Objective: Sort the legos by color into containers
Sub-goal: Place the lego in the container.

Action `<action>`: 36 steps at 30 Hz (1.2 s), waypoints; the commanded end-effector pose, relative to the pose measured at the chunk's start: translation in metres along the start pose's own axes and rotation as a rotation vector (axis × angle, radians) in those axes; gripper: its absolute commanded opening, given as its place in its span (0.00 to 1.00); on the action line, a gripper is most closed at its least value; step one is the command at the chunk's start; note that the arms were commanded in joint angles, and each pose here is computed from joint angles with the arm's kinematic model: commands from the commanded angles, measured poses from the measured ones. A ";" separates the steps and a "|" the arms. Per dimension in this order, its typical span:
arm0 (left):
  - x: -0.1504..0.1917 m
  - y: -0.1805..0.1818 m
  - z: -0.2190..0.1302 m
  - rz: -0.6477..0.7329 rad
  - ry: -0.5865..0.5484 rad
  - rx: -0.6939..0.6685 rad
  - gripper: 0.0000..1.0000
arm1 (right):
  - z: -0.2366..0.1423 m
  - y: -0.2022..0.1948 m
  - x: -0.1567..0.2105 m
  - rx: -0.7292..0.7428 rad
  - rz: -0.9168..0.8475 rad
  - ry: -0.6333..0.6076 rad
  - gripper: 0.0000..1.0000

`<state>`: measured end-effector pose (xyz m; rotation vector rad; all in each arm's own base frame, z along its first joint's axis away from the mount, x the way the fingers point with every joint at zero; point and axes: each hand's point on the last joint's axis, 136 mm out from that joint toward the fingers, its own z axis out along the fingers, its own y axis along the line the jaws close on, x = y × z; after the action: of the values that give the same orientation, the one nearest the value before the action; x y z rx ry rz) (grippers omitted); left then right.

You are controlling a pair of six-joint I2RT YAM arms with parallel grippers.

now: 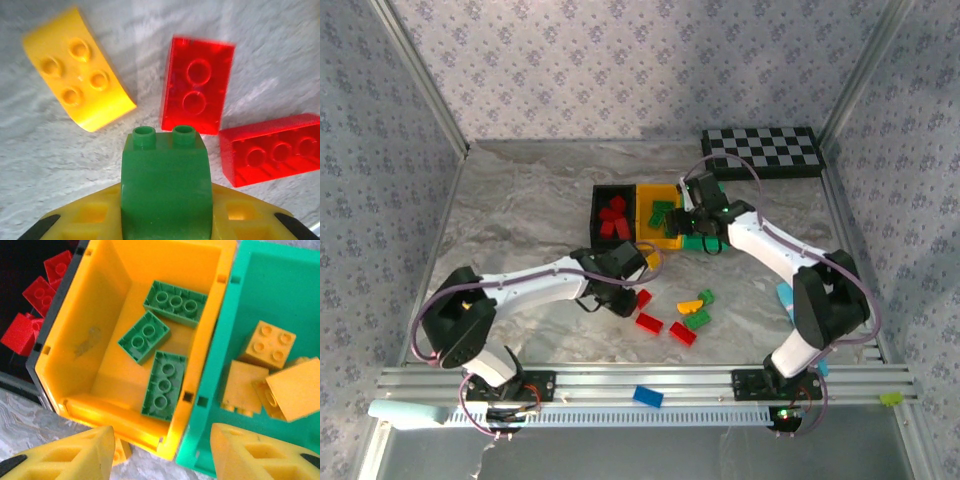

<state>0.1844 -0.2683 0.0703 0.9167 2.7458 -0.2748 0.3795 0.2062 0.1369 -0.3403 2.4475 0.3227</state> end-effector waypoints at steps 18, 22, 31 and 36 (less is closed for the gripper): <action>-0.203 0.063 -0.037 -0.081 -0.243 -0.152 0.33 | -0.044 -0.047 0.066 0.146 0.103 0.041 0.53; -0.220 0.069 -0.025 -0.106 -0.249 -0.116 0.37 | -0.049 -0.046 0.082 0.134 0.129 0.061 0.53; -0.229 0.067 -0.017 -0.105 -0.241 -0.096 0.75 | -0.050 -0.022 0.114 0.053 0.117 0.136 0.53; -0.223 0.068 -0.036 -0.135 -0.312 -0.092 0.75 | -0.038 0.004 0.124 -0.011 0.091 0.176 0.54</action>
<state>0.4002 -0.3331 0.1294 0.6404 2.5679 -0.2297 0.2725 0.1671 0.0999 -0.2593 2.5934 0.3114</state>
